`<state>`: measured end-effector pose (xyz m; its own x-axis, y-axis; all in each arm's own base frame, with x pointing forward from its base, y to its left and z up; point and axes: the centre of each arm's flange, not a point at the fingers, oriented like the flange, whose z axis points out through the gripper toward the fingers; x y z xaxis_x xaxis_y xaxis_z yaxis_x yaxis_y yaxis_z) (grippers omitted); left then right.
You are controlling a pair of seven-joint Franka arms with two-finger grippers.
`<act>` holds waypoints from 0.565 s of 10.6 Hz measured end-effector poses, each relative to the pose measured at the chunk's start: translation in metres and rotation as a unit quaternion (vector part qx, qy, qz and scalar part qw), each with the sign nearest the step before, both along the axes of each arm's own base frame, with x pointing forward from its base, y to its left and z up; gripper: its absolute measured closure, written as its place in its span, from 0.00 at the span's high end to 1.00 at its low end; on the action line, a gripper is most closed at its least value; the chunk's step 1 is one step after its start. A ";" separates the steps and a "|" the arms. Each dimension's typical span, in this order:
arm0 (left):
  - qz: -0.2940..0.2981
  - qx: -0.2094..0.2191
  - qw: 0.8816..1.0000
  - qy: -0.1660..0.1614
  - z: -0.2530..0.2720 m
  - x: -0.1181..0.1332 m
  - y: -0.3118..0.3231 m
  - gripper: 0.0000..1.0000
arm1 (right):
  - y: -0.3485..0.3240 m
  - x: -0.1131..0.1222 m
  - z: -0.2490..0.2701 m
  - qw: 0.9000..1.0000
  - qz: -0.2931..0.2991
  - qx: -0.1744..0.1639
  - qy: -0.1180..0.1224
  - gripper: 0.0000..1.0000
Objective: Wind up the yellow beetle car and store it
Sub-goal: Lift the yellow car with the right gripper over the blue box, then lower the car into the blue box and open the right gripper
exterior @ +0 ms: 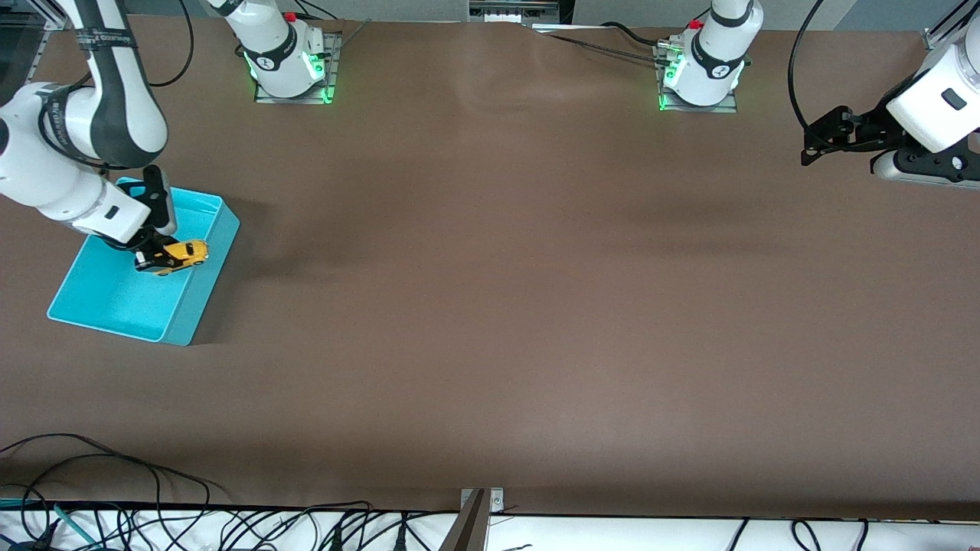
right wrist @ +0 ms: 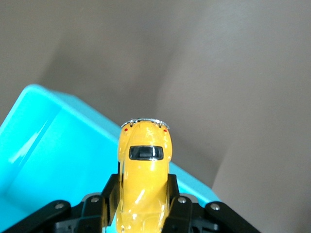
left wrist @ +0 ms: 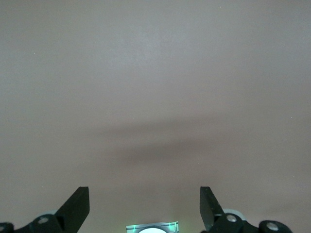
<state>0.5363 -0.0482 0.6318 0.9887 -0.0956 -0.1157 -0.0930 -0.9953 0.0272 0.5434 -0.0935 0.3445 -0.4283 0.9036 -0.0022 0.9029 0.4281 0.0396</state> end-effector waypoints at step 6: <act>0.002 0.000 1.000 0.000 0.000 0.000 0.002 1.00 | -0.097 -0.039 -0.054 0.997 0.044 0.014 0.055 0.43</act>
<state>0.5367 -0.0459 0.6314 0.9890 -0.0913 -0.1164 -0.0887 -0.9957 0.0273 0.5043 -0.1907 0.2903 -0.5023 0.8615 0.0739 0.8613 0.5061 -0.0454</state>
